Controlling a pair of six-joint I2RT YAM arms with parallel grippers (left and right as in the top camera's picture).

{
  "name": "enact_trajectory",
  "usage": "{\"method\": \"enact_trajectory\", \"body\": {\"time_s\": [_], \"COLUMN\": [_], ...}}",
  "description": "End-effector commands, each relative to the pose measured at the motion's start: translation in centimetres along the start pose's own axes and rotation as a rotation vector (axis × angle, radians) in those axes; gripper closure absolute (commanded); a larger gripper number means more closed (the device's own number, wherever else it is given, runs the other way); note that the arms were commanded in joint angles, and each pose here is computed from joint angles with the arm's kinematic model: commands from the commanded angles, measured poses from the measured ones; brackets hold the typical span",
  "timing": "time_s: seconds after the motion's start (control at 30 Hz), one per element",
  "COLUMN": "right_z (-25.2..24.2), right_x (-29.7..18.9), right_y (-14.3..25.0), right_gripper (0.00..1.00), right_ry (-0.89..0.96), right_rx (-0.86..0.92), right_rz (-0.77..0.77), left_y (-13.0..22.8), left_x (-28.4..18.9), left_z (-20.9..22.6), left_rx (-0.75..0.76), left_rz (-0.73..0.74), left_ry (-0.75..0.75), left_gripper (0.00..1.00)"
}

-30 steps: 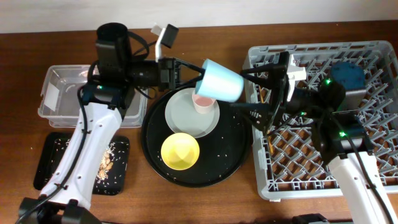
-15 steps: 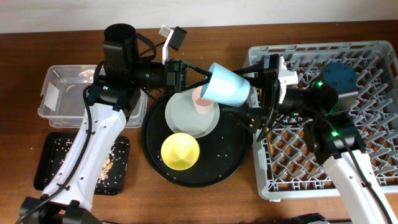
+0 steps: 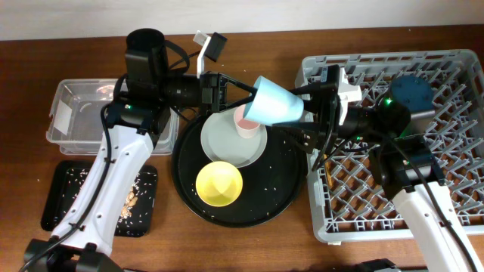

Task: Sort waste into correct bins and load items into the dishwasher rack
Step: 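Grasp the blue cup with the right gripper and release the left gripper, then lower the blue cup upside down into the rack with the right gripper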

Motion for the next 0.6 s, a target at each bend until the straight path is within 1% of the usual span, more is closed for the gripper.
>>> {"method": "enact_trajectory", "body": {"time_s": [0.0, 0.1, 0.13, 0.17, 0.23, 0.3, 0.37, 0.5, 0.57], "right_z": [0.0, 0.0, 0.0, -0.4, -1.5, -3.2, -5.3, -8.8, -9.1], "right_x": [0.1, 0.1, 0.1, 0.1, 0.0, -0.4, -1.3, -5.2, -7.9], "right_y": [-0.6, -0.6, -0.6, -0.5, -0.1, 0.7, 1.8, 4.5, 4.1], "right_gripper": [0.36, 0.37, 0.37, 0.37, 0.39, 0.4, 0.42, 0.46, 0.46], "right_ry": [0.009, 0.009, 0.009, 0.049, 0.139, 0.291, 0.494, 0.959, 1.109], "right_rx": [-0.011, -0.01, -0.01, 0.025, 0.077, 0.158, 0.222, 0.328, 0.369], "right_rz": [-0.008, -0.008, -0.008, -0.011, -0.014, -0.009, 0.004, 0.079, 0.105], "left_y": [-0.5, -1.1, -1.5, -2.0, -2.4, -2.8, -2.9, -2.2, -1.8], "left_x": [0.0, -0.9, -1.7, -3.4, -4.8, -6.8, -8.6, -9.0, -9.0], "left_z": [-0.9, -0.7, -0.3, 0.6, 1.3, 1.9, 2.3, 2.8, 3.2], "left_rx": [0.026, 0.068, 0.074, 0.071, 0.068, 0.065, 0.044, 0.051, 0.032], "left_rz": [0.007, -0.018, -0.042, -0.087, -0.123, -0.161, -0.189, -0.18, -0.178], "left_ry": [0.025, 0.006, -0.025, -0.09, -0.139, -0.186, -0.222, -0.243, -0.262], "left_gripper": [0.85, 0.78, 0.75, 0.73, 0.72, 0.71, 0.71, 0.71, 0.71]}}
Point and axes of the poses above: each gripper's point midway between its finger pads, its own x axis out along the fingers, its own z axis along the line the jaws close on, y = z × x, the point moved 6 cm from there along -x, back along the fingers, and after that the axes turned 9 degrees about x, right-handed, at the moved point
